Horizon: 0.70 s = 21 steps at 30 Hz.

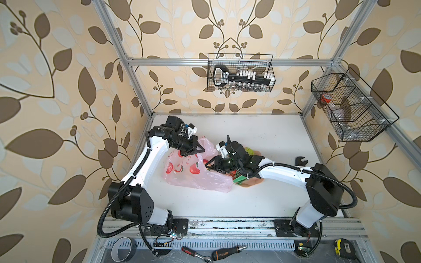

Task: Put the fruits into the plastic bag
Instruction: 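Lift the red strawberry with the right gripper and carry it to the bag, then lower the strawberry into the bag held by the left gripper and release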

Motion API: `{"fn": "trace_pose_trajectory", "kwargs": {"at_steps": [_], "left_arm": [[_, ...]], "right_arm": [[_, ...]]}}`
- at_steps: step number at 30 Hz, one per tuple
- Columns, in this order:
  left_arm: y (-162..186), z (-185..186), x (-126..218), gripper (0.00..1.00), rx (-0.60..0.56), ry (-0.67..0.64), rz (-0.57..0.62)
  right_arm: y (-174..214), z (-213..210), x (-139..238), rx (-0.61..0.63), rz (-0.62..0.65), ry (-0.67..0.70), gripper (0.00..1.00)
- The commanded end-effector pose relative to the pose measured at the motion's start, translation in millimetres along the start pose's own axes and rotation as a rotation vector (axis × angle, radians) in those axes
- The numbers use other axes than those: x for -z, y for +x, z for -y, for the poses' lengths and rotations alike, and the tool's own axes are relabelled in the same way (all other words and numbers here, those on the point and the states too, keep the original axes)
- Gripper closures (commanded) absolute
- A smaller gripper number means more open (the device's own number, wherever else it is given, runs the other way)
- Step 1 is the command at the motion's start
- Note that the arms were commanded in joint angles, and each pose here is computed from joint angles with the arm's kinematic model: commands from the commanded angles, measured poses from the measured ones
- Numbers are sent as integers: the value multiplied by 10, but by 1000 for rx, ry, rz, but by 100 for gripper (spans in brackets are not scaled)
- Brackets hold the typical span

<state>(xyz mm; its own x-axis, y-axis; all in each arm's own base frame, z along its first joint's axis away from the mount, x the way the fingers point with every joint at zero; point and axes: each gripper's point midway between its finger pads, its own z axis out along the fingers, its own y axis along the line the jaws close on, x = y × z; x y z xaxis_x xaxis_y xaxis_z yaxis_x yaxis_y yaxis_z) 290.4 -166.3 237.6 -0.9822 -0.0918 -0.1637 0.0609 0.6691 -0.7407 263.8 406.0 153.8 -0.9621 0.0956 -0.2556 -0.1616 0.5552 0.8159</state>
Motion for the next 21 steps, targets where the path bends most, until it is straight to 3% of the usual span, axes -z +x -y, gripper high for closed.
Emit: {"fn": "trace_pose_trajectory", "kwargs": {"at_steps": [1,9,21], "left_arm": [[-10,142,58,100,-23,37,2],[-151,97,-11,100,-1,27,17],[-237,65,-24,100,10,4,30]], "right_arm": [[11,-167,-129,8,-13,-60,79],[382,-143,-232,50,-75,-54,80],[508,-180,-205,98,-100,-35,83]]}}
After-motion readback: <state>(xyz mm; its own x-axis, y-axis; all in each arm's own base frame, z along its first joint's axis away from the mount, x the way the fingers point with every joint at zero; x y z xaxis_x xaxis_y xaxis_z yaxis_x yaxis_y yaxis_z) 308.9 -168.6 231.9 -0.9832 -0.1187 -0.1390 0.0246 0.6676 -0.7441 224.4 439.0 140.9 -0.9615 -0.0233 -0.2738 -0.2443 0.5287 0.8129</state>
